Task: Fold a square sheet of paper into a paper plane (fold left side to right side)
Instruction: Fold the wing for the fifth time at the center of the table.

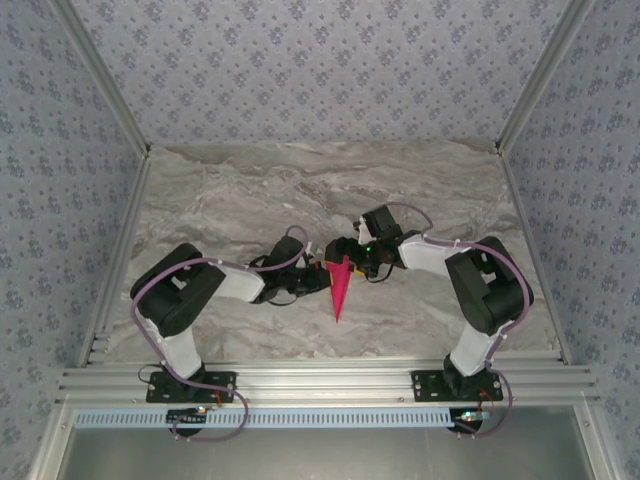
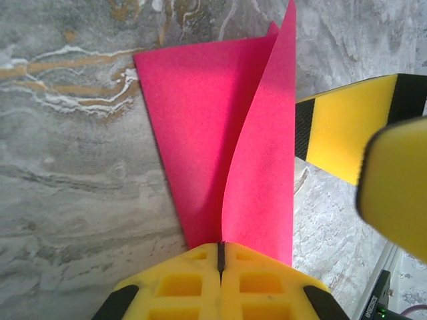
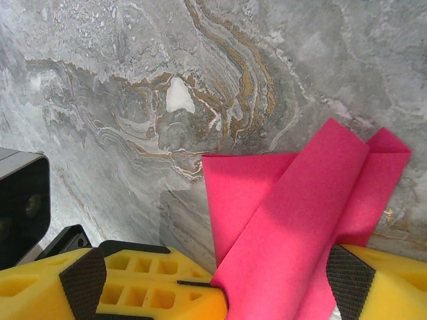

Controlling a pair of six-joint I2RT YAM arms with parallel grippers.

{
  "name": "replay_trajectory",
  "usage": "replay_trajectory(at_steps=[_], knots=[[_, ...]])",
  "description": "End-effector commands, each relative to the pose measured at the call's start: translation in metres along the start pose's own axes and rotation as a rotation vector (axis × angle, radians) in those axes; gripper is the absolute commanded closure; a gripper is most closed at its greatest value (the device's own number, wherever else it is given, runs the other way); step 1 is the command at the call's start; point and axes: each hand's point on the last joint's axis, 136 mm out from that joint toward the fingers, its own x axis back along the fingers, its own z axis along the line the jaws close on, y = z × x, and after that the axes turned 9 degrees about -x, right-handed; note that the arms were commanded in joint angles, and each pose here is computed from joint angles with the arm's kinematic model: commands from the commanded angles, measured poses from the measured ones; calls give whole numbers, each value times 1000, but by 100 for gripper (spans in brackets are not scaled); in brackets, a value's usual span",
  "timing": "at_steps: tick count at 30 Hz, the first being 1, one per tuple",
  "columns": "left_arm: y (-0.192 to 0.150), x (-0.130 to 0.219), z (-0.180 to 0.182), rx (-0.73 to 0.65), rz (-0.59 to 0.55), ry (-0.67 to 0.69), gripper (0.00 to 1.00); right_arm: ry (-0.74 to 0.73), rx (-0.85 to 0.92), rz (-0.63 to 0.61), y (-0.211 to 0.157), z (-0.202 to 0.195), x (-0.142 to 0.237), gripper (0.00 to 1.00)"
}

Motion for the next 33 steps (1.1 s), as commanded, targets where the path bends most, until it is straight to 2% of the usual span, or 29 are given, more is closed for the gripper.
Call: replay_trajectory(at_steps=[1, 12, 22, 26, 27, 31, 33], knots=[[6, -3, -2, -20, -4, -6, 100, -107, -31, 77, -23, -30, -13, 9], [-2, -9, 11, -5, 19, 23, 100, -73, -2, 60, -19, -18, -9, 9], [-9, -9, 20, 10, 25, 40, 100, -35, 92, -84, 7, 12, 34, 6], [-9, -9, 20, 9, 25, 40, 100, -33, 98, -106, 6, 15, 44, 9], [-9, -9, 19, 8, 23, 39, 100, -29, 97, -98, 4, 15, 43, 13], [-8, -9, 19, 9, 23, 41, 100, 5, 77, -44, -4, 16, 31, 47], [-9, -8, 20, 9, 24, 46, 100, 11, 69, -17, -7, 17, 23, 60]])
